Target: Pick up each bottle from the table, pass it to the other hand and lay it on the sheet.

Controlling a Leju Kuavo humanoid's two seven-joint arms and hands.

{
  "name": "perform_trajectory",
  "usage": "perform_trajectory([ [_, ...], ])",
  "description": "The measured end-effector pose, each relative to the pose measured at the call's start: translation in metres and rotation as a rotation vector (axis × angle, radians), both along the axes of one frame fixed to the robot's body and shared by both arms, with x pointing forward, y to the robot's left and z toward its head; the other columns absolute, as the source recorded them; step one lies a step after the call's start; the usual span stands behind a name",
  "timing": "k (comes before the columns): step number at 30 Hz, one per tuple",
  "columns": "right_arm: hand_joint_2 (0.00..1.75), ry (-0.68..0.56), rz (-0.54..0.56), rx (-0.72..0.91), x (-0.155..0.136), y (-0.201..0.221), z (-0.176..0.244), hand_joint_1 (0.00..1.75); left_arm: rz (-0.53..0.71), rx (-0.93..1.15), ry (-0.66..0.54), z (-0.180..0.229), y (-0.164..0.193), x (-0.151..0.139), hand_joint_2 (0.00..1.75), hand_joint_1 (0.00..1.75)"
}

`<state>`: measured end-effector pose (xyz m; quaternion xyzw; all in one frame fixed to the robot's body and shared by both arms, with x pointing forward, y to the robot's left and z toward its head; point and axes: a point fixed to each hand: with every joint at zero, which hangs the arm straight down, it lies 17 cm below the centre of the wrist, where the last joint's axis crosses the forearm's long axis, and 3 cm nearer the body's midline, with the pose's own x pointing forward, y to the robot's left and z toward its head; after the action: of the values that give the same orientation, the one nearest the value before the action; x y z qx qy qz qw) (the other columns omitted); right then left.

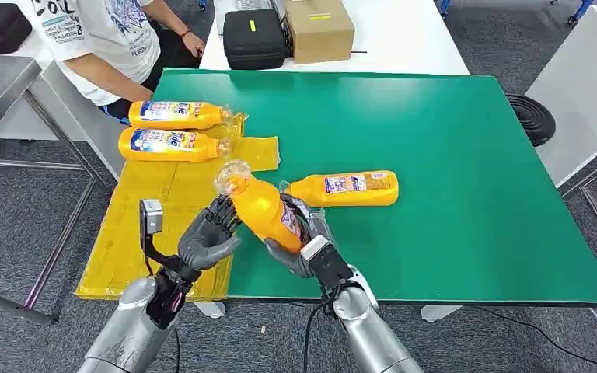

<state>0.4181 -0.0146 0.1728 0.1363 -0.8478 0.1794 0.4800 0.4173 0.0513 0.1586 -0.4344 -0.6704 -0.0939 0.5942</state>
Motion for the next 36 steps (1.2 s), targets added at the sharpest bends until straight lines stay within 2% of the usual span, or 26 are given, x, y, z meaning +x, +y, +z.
perform_trajectory([
  [15, 1.75, 0.009, -0.027, 0.006, 0.004, -0.011, -0.004, 1.75, -0.013, 0.013, -0.041, 0.004, -0.007, -0.006, 1.75, 0.00],
  [21, 1.75, 0.000, 0.010, -0.010, 0.000, -0.002, -0.002, 1.75, 0.046, 0.108, -0.052, -0.006, -0.009, 0.004, 1.75, 0.00],
  [36, 1.75, 0.013, 0.055, -0.024, -0.005, 0.012, -0.007, 1.75, -0.006, 0.132, -0.097, 0.009, -0.036, 0.006, 1.75, 0.00],
])
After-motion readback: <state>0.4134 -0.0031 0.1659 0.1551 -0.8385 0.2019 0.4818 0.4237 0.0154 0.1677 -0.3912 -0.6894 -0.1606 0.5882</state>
